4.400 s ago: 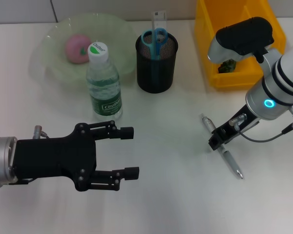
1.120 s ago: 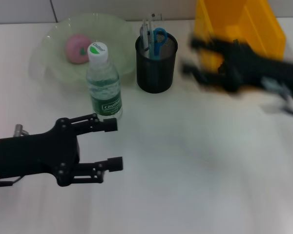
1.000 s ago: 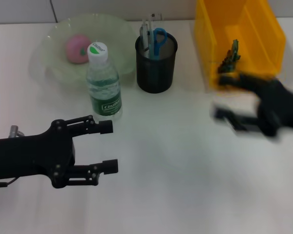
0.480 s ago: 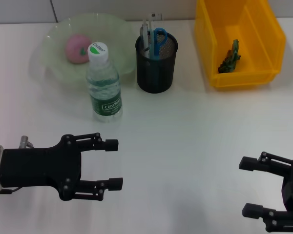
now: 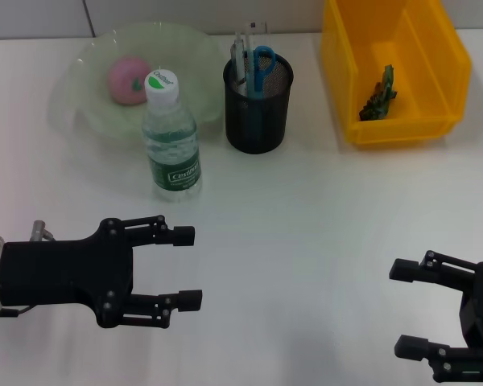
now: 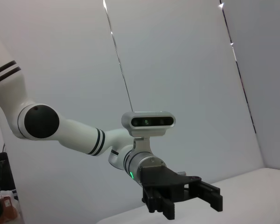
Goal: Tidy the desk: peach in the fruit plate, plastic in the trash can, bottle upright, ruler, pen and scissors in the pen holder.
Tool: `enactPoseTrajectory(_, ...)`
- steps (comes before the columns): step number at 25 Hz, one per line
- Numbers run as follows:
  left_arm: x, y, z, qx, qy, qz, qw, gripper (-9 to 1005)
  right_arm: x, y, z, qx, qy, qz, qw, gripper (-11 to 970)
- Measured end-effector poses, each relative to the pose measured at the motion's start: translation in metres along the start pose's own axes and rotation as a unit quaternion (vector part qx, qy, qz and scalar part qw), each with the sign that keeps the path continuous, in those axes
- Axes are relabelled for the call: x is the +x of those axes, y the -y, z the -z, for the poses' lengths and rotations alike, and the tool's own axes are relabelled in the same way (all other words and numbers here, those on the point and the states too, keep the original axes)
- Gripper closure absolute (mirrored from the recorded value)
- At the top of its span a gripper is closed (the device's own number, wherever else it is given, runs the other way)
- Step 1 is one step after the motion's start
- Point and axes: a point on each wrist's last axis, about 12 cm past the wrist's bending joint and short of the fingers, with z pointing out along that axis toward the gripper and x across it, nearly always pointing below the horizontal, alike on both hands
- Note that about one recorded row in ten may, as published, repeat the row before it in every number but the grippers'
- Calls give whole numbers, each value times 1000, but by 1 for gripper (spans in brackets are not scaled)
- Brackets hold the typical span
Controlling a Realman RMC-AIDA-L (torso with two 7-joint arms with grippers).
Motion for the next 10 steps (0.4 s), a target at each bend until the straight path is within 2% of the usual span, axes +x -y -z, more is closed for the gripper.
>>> enactPoseTrajectory(10,-4,-1,0,1,5,-7,1000,183,-1,2,-2,-2,0,2,1000,142)
